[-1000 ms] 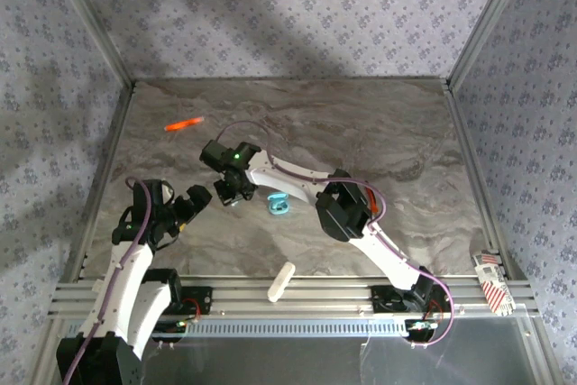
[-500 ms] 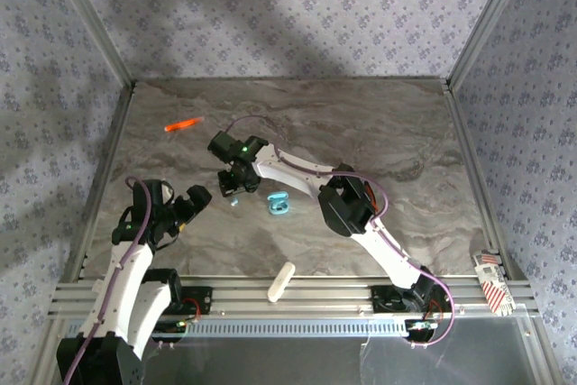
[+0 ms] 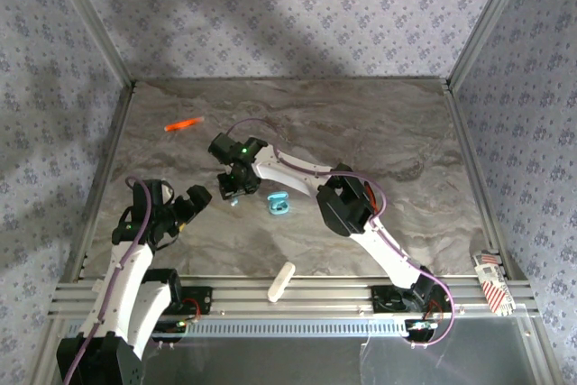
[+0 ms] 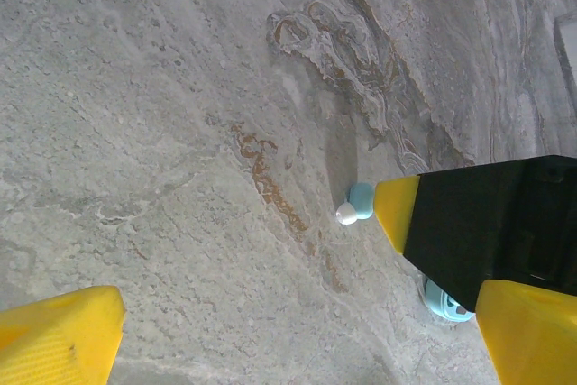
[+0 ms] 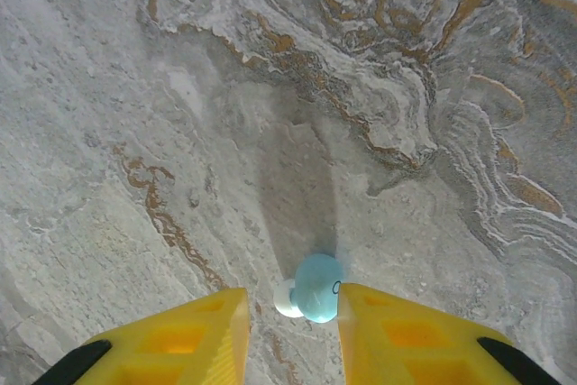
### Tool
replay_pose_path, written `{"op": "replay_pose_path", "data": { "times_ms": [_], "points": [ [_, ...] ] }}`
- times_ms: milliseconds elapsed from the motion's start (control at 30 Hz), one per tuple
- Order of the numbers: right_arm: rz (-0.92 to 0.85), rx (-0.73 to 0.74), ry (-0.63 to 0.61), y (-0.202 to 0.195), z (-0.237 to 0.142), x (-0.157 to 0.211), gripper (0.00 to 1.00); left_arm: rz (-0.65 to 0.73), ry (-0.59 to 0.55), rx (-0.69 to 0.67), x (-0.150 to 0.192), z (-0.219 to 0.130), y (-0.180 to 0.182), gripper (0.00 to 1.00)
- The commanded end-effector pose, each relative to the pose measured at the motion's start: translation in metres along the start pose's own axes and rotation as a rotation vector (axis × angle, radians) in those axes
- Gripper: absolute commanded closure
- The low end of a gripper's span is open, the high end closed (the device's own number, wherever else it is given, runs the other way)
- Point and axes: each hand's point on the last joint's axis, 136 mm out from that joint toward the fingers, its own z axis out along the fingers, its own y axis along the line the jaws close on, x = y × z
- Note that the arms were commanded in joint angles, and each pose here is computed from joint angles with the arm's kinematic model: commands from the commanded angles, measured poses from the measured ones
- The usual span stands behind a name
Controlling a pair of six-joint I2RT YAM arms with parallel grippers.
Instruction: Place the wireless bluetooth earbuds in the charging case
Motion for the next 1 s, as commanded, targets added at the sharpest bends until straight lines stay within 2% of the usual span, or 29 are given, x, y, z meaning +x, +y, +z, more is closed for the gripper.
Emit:
{"op": "replay_pose_path", "data": {
  "times_ms": [0,967],
  "points": [
    [0.032,0.018,0.054,-0.011,0.015,0.011,0.67,0.0,0.015,-0.02,0.004,0.0,0.006,0.0],
    [0.079,-0.004,0.101,-0.02,0.042,0.015,0.7,0.002,0.017,-0.017,0.004,0.001,0.006,0.0]
  ]
}}
